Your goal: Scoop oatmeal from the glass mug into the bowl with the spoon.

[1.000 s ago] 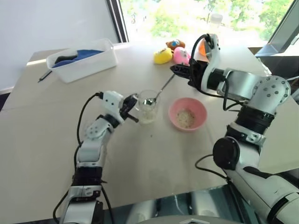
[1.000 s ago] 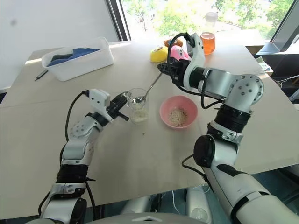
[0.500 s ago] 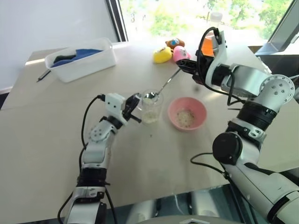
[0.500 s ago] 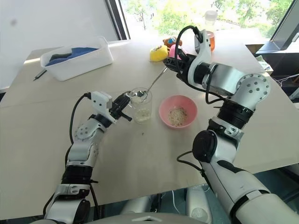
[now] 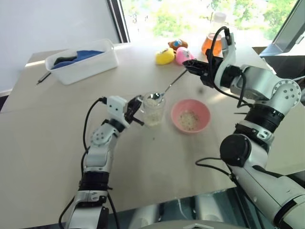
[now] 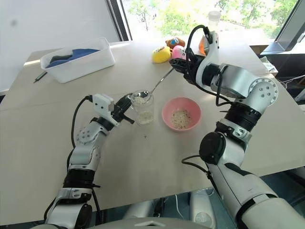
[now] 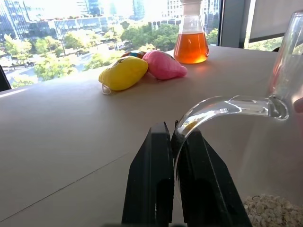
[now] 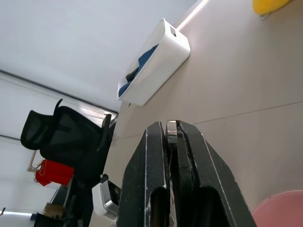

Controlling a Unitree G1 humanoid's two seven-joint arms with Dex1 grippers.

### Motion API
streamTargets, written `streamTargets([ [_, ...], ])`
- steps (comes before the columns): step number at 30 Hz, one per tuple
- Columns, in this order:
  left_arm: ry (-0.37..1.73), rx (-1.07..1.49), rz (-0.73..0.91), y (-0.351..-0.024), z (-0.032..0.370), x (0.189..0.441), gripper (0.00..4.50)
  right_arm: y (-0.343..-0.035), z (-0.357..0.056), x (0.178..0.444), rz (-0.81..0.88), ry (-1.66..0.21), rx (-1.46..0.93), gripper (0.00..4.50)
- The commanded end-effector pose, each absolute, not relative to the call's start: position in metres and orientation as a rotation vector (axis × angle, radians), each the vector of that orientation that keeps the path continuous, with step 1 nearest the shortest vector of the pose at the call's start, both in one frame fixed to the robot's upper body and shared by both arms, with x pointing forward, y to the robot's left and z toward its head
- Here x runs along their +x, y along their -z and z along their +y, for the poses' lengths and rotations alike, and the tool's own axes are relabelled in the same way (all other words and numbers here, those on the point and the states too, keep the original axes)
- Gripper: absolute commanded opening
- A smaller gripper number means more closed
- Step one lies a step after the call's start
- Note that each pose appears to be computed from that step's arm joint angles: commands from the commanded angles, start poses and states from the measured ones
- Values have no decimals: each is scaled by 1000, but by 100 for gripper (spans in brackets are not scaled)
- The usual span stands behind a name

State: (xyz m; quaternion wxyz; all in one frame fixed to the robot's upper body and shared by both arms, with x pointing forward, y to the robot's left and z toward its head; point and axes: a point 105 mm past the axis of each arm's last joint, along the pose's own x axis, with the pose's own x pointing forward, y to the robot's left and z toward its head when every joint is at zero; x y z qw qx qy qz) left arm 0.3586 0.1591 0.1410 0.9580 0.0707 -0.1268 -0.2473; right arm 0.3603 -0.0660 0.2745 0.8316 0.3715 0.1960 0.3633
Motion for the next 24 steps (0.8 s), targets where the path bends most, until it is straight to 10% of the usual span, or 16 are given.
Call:
streamTargets([
  [1,493,148,-237,-135,161,359,1,-287,-73,357,362,-788,826,0],
  [24,513,141,-230,-132,158,361,1,-288,-87,347,373,-750,1050,0],
])
